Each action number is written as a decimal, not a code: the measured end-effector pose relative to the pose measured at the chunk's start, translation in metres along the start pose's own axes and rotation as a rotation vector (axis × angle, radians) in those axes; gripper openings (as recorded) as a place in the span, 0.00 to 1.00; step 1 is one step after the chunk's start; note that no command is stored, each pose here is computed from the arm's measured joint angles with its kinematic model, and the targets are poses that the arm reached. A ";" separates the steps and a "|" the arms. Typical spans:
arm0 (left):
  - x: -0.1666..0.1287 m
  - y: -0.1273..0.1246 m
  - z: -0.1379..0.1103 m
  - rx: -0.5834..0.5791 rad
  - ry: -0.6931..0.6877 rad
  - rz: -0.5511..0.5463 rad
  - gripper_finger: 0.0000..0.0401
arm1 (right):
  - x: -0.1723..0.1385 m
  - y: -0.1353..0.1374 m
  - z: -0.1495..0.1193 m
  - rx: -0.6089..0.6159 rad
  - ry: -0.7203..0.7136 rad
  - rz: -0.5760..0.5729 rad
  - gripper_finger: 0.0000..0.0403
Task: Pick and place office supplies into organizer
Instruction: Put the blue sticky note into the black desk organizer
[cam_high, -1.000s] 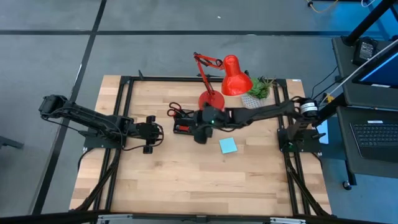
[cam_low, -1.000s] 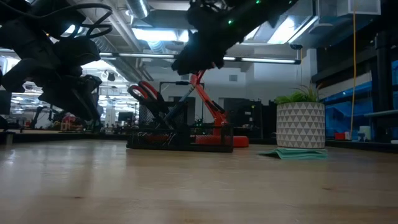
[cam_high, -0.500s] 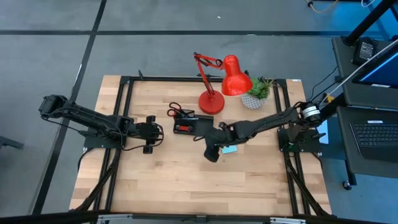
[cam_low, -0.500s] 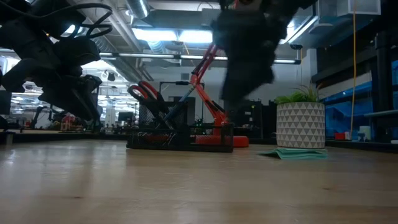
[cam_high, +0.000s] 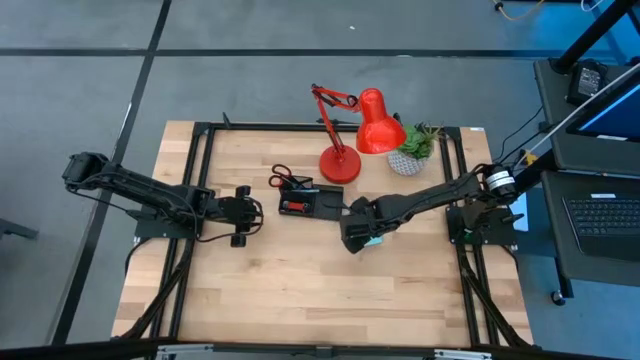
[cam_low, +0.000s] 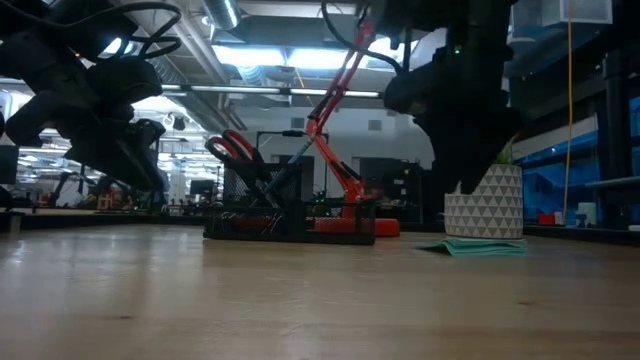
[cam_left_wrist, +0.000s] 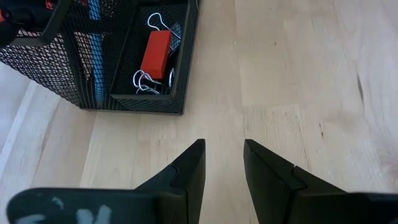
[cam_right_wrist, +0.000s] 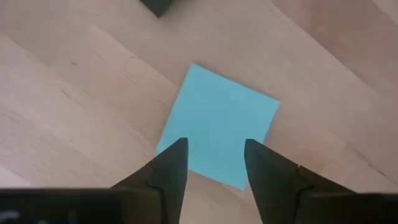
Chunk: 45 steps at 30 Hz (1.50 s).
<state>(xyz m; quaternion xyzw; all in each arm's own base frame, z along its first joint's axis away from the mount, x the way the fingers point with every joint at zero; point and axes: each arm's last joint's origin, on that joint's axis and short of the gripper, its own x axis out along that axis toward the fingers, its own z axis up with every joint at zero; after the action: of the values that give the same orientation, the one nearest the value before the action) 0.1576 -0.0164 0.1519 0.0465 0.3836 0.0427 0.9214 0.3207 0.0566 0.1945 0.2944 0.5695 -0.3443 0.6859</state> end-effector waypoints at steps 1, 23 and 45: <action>0.000 0.000 0.000 0.000 -0.001 0.000 0.26 | 0.000 0.000 0.000 0.001 -0.001 0.002 0.38; 0.000 0.000 0.000 -0.001 -0.003 0.000 0.26 | 0.004 0.001 0.003 -0.285 -0.001 0.000 0.02; 0.000 0.000 0.000 -0.001 -0.003 0.000 0.26 | 0.005 0.000 0.005 -1.029 0.011 0.015 0.00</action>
<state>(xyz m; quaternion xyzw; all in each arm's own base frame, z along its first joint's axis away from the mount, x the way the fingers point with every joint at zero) 0.1579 -0.0164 0.1521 0.0461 0.3823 0.0428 0.9219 0.3238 0.0524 0.1909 -0.0753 0.6665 -0.0129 0.7416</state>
